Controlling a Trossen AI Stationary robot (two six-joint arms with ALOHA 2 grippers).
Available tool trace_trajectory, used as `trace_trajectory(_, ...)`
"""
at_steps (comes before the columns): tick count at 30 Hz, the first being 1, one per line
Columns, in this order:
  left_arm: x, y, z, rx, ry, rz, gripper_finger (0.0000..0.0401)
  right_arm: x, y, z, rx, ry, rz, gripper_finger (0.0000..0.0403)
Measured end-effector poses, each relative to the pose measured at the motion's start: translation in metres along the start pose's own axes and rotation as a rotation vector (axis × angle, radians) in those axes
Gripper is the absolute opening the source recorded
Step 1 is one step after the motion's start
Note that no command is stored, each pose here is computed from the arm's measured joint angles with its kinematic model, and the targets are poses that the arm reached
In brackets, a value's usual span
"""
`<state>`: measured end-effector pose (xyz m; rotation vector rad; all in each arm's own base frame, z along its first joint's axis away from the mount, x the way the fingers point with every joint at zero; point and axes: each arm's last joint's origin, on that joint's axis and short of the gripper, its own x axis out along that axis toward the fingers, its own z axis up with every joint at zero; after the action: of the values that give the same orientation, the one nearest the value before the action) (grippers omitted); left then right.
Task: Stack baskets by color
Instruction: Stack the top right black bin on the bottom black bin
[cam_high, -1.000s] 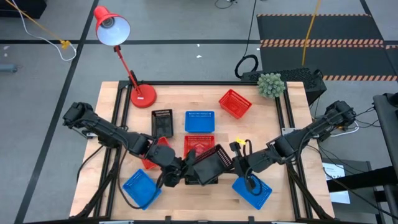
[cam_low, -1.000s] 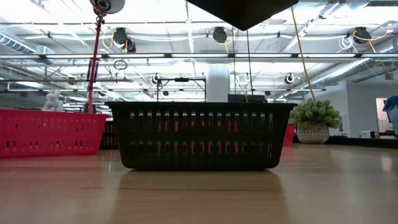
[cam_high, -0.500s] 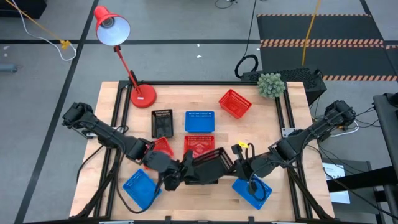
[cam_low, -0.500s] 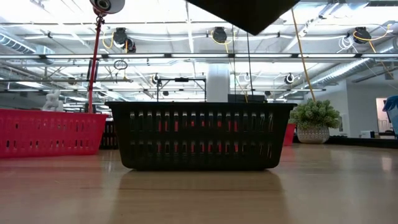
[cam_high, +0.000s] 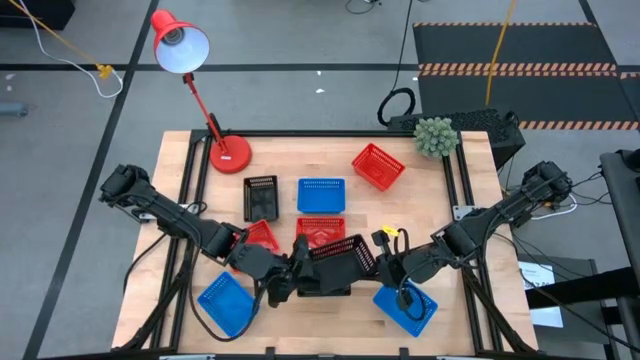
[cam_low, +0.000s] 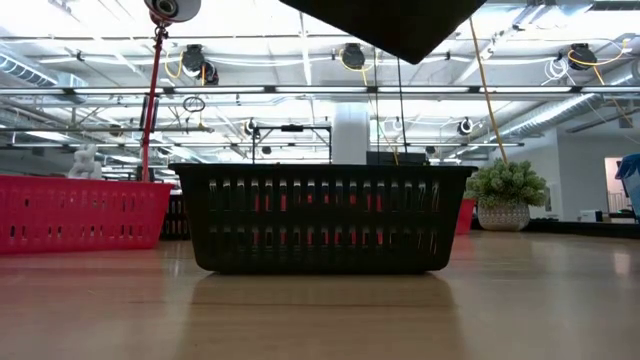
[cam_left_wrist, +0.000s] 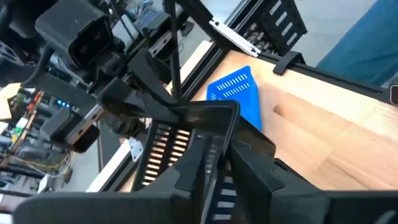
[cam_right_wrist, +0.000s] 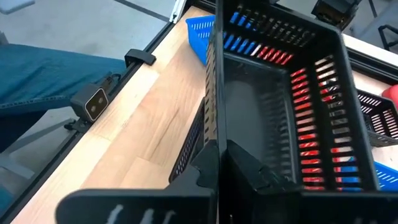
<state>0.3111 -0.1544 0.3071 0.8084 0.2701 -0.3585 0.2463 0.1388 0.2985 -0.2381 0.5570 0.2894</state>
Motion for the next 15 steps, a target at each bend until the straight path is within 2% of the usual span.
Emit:
trace_trajectory(5, -0.001, -0.002, 0.003, -0.039, 0.014, 0.029, 0.0130, 0.000, -0.001, 0.000, 0.039, 0.000, -0.044, 0.0005)
trace_trajectory(10, -0.004, -0.008, 0.007, -0.083, 0.082, 0.129, 0.0186, 0.000, -0.002, 0.001, 0.065, -0.007, -0.052, 0.0005)
trace_trajectory(15, -0.020, -0.010, 0.015, -0.149, 0.120, 0.210, 0.0222, -0.003, -0.004, 0.003, 0.124, -0.028, -0.129, 0.0005)
